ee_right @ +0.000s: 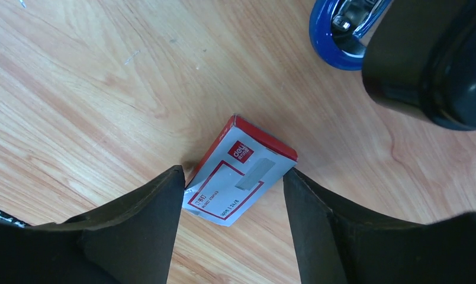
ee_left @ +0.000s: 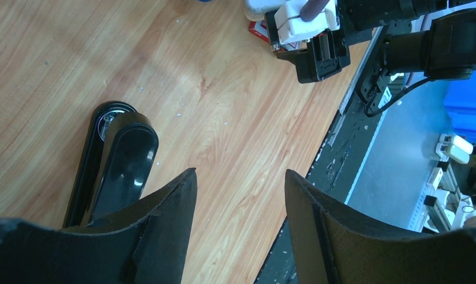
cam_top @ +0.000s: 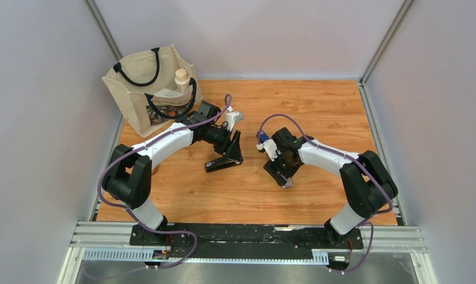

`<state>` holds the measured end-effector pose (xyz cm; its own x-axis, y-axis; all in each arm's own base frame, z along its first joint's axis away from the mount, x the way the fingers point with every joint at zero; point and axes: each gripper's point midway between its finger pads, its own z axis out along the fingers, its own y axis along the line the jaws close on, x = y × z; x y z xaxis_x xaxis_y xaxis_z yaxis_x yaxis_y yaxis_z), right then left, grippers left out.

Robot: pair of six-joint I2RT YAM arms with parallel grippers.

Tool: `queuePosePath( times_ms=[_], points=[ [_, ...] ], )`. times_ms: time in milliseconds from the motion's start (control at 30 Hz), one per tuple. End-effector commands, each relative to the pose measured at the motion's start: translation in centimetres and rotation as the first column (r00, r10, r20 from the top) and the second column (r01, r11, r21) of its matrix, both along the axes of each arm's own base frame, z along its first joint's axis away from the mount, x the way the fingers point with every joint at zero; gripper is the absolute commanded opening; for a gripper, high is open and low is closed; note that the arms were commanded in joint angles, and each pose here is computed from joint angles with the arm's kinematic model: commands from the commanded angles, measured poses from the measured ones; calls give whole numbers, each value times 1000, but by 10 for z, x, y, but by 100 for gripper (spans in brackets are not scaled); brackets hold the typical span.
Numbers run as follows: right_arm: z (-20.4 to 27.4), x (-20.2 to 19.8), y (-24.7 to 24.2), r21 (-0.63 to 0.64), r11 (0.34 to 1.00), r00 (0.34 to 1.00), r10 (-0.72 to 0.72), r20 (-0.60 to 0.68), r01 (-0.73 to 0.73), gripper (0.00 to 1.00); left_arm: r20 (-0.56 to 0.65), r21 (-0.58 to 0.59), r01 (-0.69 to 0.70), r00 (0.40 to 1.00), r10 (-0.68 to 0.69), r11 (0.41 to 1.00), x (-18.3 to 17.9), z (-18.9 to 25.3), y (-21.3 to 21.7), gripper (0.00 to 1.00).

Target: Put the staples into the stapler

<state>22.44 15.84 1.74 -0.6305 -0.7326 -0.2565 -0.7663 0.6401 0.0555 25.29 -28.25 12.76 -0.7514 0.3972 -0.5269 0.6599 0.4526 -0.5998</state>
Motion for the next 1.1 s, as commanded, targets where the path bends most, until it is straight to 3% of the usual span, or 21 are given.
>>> queuePosePath(
  times_ms=[0, 267, 500, 767, 833, 933, 1067],
  points=[
    [5, 2, 7, 1, 999, 999, 39, 22, -40, 67, 54, -32, 11, 998, -9, 999, 4, 11, -2, 64],
    [6, -11, 14, 20, 976, 976, 214, 48, -216, 61, 41, -31, 9, 999, -8, 999, 3, 7, -2, 64],
    [5, -21, 18, 53, 956, 957, 286, 44, -288, 51, 24, -36, 9, 1000, -8, 999, 1, 5, -3, 64],
    [10, -30, 21, 83, 927, 929, 359, 88, -366, 49, 12, -41, 8, 1000, -8, 999, 0, 2, -3, 64],
    [12, -30, 22, 90, 923, 924, 365, 113, -375, 51, 10, -45, 6, 1000, -6, 999, 0, 2, -4, 64],
    [14, -24, 23, 78, 938, 937, 327, 122, -338, 64, -1, -39, -11, 1000, 11, 999, 0, -3, -4, 64],
    [13, -15, 25, 37, 966, 962, 249, 112, -255, 67, -24, -21, -44, 999, 43, 999, 2, -14, -4, 64]
  ],
)
